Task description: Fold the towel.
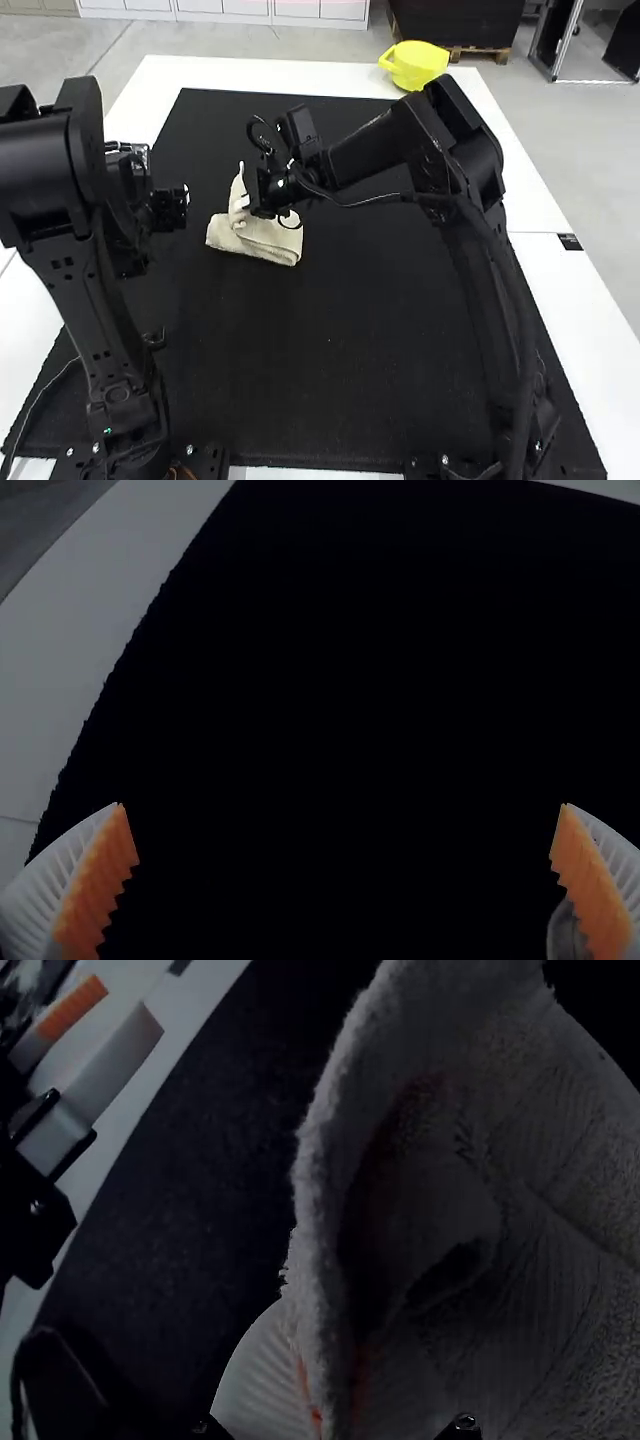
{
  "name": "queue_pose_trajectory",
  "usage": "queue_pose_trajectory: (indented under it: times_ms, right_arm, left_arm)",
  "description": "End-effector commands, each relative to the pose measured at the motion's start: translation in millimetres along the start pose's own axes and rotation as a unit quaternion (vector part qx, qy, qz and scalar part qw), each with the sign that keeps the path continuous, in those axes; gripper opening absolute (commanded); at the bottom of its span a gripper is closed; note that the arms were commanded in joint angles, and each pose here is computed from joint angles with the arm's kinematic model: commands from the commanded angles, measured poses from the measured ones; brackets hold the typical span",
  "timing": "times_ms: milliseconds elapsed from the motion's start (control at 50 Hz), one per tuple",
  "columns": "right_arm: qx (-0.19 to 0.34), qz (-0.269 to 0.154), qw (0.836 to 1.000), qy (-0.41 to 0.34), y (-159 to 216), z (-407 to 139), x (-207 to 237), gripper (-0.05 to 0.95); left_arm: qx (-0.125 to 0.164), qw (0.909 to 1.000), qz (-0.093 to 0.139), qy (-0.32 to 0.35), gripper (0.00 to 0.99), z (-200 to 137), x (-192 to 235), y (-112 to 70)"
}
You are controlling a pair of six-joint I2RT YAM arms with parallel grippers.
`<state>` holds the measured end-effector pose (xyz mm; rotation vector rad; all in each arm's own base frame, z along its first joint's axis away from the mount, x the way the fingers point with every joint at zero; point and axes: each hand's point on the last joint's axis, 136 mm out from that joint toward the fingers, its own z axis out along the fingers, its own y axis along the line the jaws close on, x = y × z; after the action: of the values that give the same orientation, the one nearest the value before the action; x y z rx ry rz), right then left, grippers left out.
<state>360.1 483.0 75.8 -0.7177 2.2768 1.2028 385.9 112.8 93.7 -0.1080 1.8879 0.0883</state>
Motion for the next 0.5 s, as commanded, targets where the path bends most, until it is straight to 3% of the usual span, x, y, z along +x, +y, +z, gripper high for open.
queue_pose_trajectory:
  times_ms: [0,340,480]
  right_arm:
    - [-0.011,-0.011,1.000,-0.013,14,5,-14,-0.02]
    - [-0.023,0.001,1.000,-0.004,20,22,-14,0.00]
    - [-0.031,0.012,0.999,0.003,26,26,-13,0.34]
  left_arm:
    - [-0.008,0.9999,-0.002,-0.009,0.969,-3,-6,4.2]
    - [-0.008,0.9999,-0.001,-0.010,0.969,-3,-6,4.3]
    - [-0.008,0.9999,-0.001,-0.008,0.969,-3,-4,4.1]
